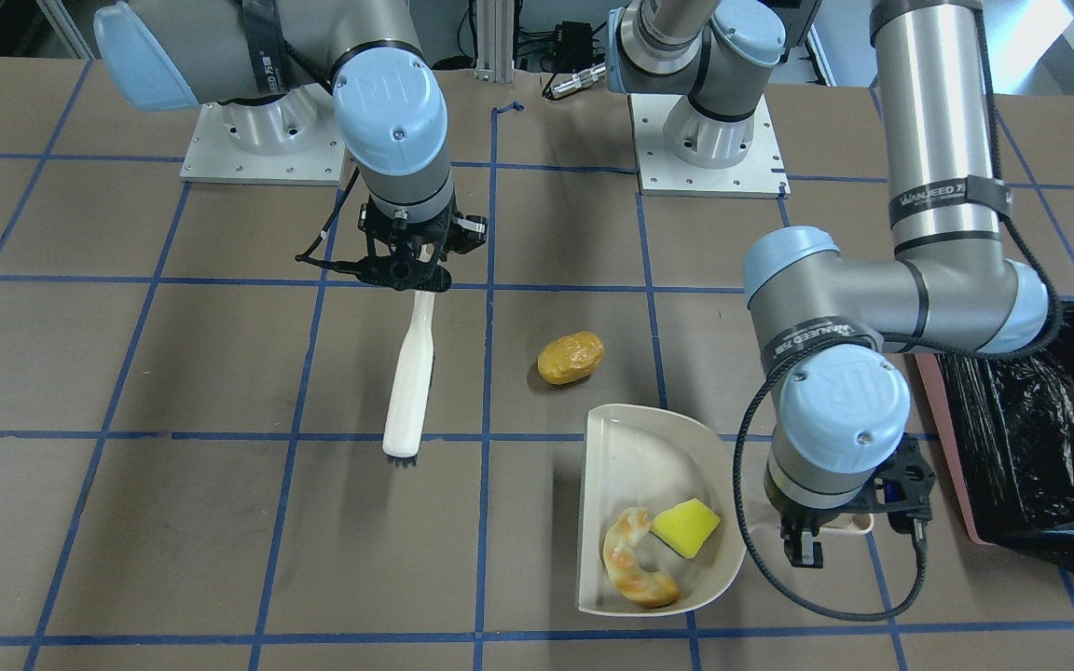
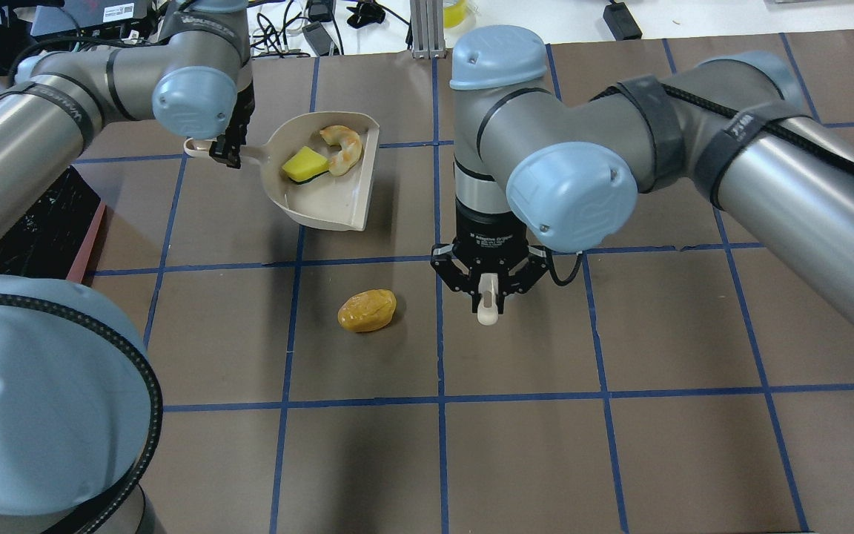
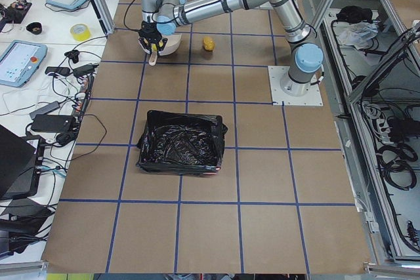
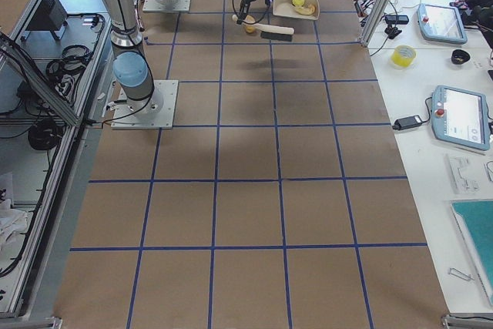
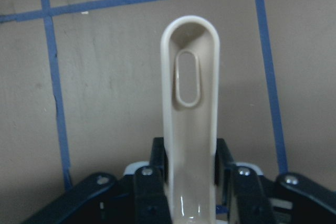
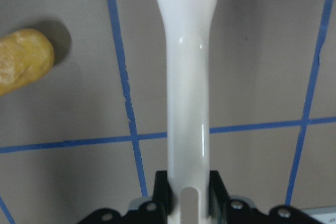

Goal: Sweep and dump trash into bin
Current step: 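Move the dustpan toward the yellow potato while the right brush approaches it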

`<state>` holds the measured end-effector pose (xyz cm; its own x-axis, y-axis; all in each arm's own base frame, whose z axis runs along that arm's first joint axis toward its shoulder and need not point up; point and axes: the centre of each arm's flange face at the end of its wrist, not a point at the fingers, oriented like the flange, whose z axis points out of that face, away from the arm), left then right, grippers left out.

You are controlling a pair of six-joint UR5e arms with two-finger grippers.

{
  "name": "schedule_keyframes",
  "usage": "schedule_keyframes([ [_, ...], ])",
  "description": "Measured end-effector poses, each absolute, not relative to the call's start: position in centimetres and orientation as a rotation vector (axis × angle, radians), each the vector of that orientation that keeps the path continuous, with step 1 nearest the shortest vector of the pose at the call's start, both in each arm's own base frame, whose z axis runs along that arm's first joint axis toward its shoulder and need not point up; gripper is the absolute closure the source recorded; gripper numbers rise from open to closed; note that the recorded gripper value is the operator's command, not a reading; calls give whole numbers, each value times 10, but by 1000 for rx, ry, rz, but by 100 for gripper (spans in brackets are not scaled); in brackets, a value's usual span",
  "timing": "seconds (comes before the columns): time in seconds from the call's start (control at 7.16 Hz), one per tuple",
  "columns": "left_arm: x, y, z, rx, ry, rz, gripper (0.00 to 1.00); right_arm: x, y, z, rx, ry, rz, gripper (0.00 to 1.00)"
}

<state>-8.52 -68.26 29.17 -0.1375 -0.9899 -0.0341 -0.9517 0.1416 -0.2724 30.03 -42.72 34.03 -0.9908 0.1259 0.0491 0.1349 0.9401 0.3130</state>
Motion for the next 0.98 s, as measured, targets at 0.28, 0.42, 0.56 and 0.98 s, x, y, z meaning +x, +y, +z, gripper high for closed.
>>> schedule_keyframes([
  [0.28, -53, -641, 314, -1802, 2217, -288, 100, 302, -378, 318, -378, -3069, -582, 100],
  [0.42, -38, -613, 315, -1771, 2200, -275, 100, 313, -360, 305, -437, -3077, -613, 100],
  [0.56, -29, -586, 305, -1759, 2181, -253, 100, 326, -345, 296, -481, -3071, -620, 100],
  [0.98, -22, -528, 258, -1817, 2130, -268, 100, 374, -319, 279, -563, -3070, -550, 100],
])
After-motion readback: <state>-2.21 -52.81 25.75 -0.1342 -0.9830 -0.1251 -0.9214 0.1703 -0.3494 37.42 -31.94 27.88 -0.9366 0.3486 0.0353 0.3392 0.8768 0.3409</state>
